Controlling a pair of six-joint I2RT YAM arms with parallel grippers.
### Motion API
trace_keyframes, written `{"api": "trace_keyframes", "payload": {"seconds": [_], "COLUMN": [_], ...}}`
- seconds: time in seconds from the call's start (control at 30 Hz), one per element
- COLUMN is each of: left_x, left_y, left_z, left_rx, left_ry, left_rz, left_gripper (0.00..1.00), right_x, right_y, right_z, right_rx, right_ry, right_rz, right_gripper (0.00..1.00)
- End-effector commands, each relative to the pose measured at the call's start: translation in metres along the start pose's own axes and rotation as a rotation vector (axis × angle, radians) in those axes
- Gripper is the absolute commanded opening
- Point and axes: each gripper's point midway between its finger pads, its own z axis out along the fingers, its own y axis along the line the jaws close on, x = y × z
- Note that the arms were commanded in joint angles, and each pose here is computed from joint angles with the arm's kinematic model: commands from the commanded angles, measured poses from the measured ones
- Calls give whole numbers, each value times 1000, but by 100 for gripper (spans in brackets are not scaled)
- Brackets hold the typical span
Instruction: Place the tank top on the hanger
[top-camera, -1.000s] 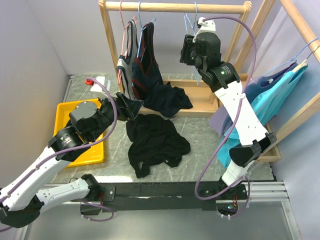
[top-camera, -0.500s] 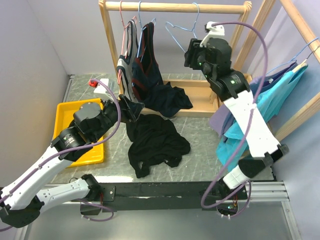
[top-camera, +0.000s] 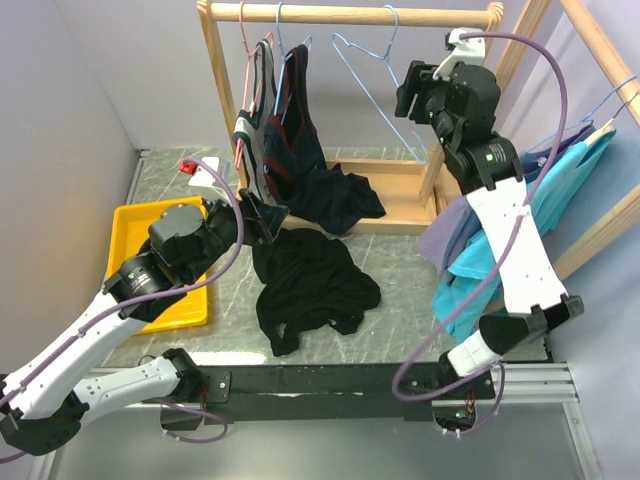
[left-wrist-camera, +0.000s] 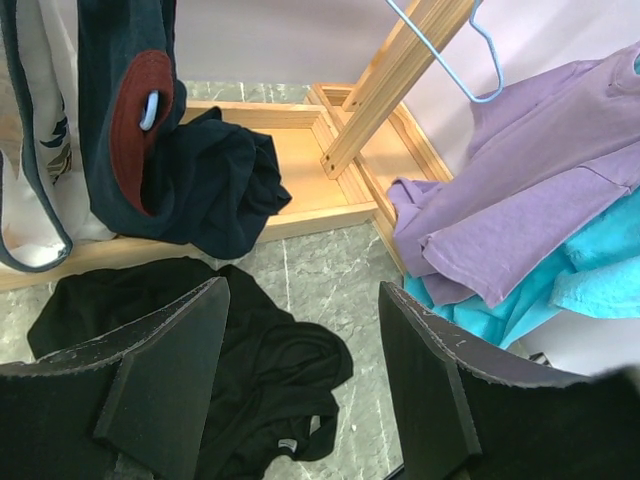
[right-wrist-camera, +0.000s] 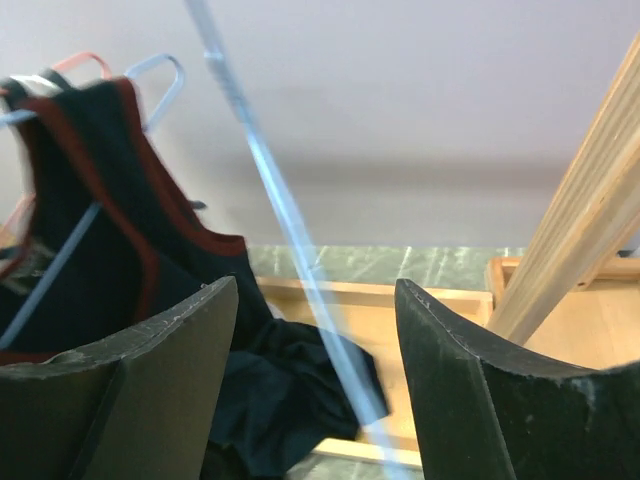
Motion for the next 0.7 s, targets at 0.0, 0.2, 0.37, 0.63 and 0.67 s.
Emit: {"api": "trace_keyframes", "payload": {"seconds": [0.0,0.2,0.37,0.63,0.67], "left_x": [-10,-11,-11,-7,-6], "left_y": [-2,-2,1,1,2], "left_z": [-6,-8,-11,-9,-9], "left_rx": [15,19,13,17,18], "left_ry": [-25,-29,-31,-23,-20], "left_rz": [20,22,23,19,16], "left_gripper": [68,68,68,68,68], "right_x": [0,25,40,21,18], "right_y": [16,35,27,18,18], "right_z": [18,31,35,28,27], "right_rx": [-156,-233,-177,-129,-118], "right_ry": [28,95,115,80,87], "right_rz": [-29,56,95,92,87], "right_gripper": [73,73,50,20,17]}}
